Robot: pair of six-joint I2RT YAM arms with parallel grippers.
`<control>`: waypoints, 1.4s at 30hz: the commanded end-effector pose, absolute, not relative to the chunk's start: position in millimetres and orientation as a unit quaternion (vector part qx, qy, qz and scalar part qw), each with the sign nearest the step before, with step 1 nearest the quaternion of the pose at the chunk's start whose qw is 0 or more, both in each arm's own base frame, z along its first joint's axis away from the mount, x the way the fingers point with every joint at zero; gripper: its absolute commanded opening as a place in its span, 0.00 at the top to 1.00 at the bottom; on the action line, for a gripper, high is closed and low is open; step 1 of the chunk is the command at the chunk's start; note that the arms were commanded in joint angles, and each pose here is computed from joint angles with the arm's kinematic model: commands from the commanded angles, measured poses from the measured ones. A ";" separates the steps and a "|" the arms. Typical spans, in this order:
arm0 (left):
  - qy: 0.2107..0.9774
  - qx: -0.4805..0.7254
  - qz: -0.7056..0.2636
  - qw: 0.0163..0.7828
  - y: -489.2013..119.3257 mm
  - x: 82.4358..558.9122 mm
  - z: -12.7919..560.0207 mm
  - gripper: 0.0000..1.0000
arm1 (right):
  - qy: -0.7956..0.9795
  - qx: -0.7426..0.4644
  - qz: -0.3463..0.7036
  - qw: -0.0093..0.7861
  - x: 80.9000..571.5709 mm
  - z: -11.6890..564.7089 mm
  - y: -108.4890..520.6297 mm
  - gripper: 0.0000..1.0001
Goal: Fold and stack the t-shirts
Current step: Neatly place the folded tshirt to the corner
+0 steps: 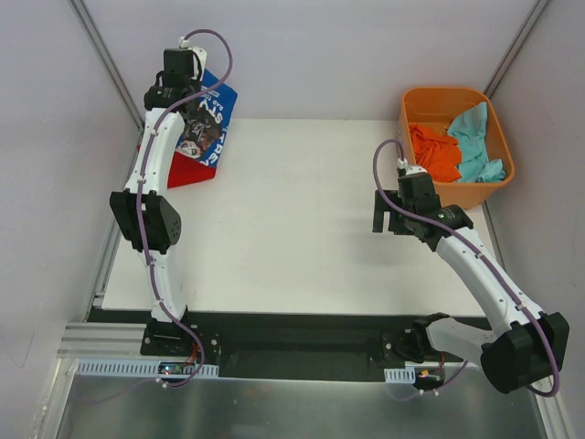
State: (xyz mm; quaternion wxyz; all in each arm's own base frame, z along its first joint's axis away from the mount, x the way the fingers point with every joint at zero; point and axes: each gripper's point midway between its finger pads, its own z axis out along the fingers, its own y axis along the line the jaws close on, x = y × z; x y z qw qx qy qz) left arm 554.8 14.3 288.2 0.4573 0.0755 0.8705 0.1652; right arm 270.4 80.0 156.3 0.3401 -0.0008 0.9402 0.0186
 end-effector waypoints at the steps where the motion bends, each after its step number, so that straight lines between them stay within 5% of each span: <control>1: 0.857 0.058 0.162 0.486 23.8 555.3 311.2 1.00 | 0.936 0.003 0.011 0.353 276.2 160.6 75.9 0.03; 22: 0.891 -0.017 0.170 0.421 123.9 605.7 195.6 0.97 | 0.943 0.019 -0.002 0.332 285.8 165.8 77.0 0.03; 24: 0.886 -0.021 0.184 0.425 132.4 610.3 194.3 0.91 | 0.944 0.024 -0.004 0.328 284.7 166.3 76.7 0.03; 26: 0.886 -0.032 0.201 0.417 143.4 610.0 187.1 0.66 | 0.943 0.031 -0.007 0.330 285.4 170.7 75.4 0.03; 27: 0.884 -0.038 0.207 0.418 147.4 610.2 187.3 0.51 | 0.944 0.034 -0.008 0.329 284.0 172.1 74.8 0.03; 28: 0.882 -0.042 0.212 0.418 149.5 609.8 188.2 0.15 | 0.941 0.037 -0.008 0.335 284.9 176.9 74.0 0.03; 29: 0.881 -0.051 0.214 0.418 151.6 608.6 188.7 0.09 | 0.941 0.038 -0.010 0.337 284.8 178.6 73.1 0.03; 31: 0.875 -0.066 0.210 0.432 151.0 605.6 204.2 0.01 | 0.937 0.041 -0.005 0.347 283.9 185.5 72.9 0.03; 42: 0.873 -0.086 0.145 0.458 81.7 563.8 241.6 0.01 | 0.929 0.046 0.008 0.367 268.7 202.9 69.0 0.03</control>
